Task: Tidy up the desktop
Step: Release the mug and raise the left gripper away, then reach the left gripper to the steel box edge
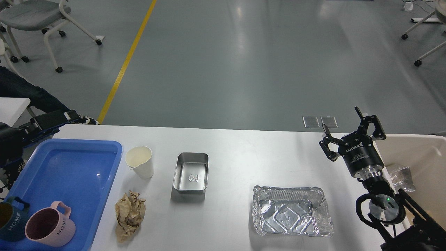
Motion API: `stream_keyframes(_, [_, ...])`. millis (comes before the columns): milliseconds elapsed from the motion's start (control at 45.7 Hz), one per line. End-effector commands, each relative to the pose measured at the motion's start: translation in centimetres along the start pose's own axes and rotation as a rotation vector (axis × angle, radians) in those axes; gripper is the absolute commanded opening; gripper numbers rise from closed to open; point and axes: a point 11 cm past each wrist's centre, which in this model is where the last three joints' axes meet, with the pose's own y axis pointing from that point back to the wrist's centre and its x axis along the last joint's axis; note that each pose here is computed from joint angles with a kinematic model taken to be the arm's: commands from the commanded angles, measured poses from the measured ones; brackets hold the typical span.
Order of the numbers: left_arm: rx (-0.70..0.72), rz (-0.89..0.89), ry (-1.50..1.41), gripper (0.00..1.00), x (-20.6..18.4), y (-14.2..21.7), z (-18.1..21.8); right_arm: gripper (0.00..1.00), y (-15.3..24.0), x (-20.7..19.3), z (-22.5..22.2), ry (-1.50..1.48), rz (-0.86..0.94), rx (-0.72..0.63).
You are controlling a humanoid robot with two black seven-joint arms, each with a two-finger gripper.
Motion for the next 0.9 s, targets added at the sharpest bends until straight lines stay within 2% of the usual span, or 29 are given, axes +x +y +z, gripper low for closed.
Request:
stream_keyframes(0, [-0.007,-0.001,0.0,0.83,-0.1,-0.2,0.1,1.0,0.0,0.0,0.0,-0.001,0.0,0.0])
stream_keyframes(241, [-0.02,-0.054,0.047,0.87,-2.3,-2.0,0.2,1.0,-0.1,-0.1,0.2,-0.004,-0.002,-0.001])
stream_keyframes(459, [-0.079,-0.105,0.106,0.87,-5.5,-5.4,1.2,1.0,-0.1,-0.1,0.2,-0.005,-0.002,-0.001])
stream_keyframes(743, [-0.074,-0.152,0.109,0.87,-8.1,-8.6,1.0,1.0,0.0,-0.1,0.2,-0.006,-0.002,-0.002])
stream_keyframes(875, [-0.129,-0.216,0.153,0.87,-11.4,-10.5,2.8,1.0,0.0,-0.2,0.3,-0.007,-0.003,-0.002])
